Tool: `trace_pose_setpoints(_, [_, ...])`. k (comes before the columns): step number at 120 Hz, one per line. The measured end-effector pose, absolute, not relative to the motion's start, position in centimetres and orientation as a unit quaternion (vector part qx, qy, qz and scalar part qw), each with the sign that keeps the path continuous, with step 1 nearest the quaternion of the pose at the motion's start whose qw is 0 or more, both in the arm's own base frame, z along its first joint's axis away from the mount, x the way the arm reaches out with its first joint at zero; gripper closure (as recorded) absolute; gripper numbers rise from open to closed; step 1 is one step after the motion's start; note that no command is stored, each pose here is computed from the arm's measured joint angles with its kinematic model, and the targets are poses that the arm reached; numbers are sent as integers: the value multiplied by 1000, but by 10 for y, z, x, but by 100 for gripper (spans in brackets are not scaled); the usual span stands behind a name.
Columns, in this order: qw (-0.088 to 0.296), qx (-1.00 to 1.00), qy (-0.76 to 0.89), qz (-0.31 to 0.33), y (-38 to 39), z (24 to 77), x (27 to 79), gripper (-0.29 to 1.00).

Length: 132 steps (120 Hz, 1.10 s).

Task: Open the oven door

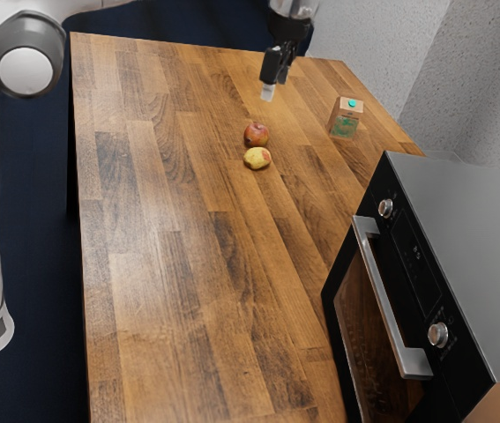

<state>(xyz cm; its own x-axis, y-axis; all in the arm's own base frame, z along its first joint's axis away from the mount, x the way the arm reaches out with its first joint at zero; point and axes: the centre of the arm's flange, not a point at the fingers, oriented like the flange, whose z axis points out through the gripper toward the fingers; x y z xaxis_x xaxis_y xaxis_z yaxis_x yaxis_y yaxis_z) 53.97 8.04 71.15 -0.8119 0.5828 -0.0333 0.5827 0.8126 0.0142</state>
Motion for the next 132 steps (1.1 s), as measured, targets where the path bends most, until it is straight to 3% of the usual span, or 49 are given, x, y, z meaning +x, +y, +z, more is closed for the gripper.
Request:
trace_pose_setpoints(20, [34,327,944,-10,51,721,537,0])
trace_pose_setpoints(33, [65,360,931,-2,7,764,498,0])
trace_pose_setpoints(52, [72,529,845,0,-158,778,456,0])
trace_pose_setpoints(65, [76,611,787,46,-209,756,435,0])
trace_pose_setpoints(89, [136,722,668,112,-292,732,423,0])
trace_pose_setpoints(119, [201,770,598,98,-325,705,435,0])
trace_pose_setpoints(132, [207,782,580,100,-328,689,436,0])
